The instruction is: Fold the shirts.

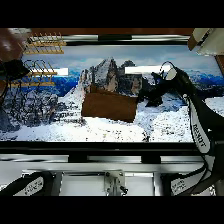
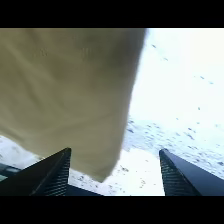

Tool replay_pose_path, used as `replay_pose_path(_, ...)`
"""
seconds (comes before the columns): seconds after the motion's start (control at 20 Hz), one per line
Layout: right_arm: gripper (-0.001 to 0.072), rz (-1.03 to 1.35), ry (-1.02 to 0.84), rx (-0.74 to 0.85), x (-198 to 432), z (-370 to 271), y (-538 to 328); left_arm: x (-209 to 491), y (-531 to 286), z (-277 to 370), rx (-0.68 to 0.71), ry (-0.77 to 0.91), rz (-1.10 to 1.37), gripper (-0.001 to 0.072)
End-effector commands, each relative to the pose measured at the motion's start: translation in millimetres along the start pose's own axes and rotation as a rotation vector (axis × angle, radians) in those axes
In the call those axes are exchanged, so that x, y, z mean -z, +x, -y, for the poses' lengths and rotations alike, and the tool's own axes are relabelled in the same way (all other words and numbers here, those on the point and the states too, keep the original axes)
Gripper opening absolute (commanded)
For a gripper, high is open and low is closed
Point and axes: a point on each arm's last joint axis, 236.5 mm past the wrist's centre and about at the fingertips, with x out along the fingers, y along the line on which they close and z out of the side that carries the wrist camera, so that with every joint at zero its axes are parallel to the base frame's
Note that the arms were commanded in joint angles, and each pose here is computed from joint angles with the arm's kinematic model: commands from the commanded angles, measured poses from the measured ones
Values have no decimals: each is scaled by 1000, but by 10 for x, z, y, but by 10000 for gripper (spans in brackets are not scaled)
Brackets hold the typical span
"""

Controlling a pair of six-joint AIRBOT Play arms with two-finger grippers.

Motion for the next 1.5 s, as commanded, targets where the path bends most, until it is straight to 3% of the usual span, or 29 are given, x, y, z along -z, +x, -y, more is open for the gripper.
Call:
replay_pose_path(0.0, 670, -102, 47, -95, 99, 59, 303, 14, 16, 67, 11, 15, -5, 27)
replay_pose_path(0.3, 668, -81, -19, -249, 2, -312, 563, -22, 19, 101, 19, 16, 11, 27)
replay_pose_path(0.35, 632, -76, -23, -249, -12, -318, 596, -30, 19, 140, 35, 10, 14, 27)
replay_pose_path(0.5, 308, -44, -51, -261, -88, -340, 642, -31, 29, 231, 57, 14, 16, 27)
replay_pose_path(0.55, 120, -25, -63, -262, -130, -342, 640, -26, 33, 263, 64, 18, 14, 27)
replay_pose_path(0.6, 66, 8, -65, -259, -219, -312, 613, -20, 38, 292, 69, 23, 12, 27)
replay_pose_path(0.8, 66, 300, -77, -417, -1029, -334, -183, 7, 74, 355, 81, 22, 1, 27)
replay_pose_path(1.05, 66, 674, 175, -372, -1735, 1000, -1835, 51, 107, 543, 113, 36, -12, 27)
replay_pose_path(1.25, 66, 776, 439, -92, -1207, 2421, -2652, 93, 147, 789, 154, 73, -14, 27)
replay_pose_path(1.45, 65, 492, 674, 172, -131, 3303, -2490, 126, 194, 985, 187, 100, -10, 27)
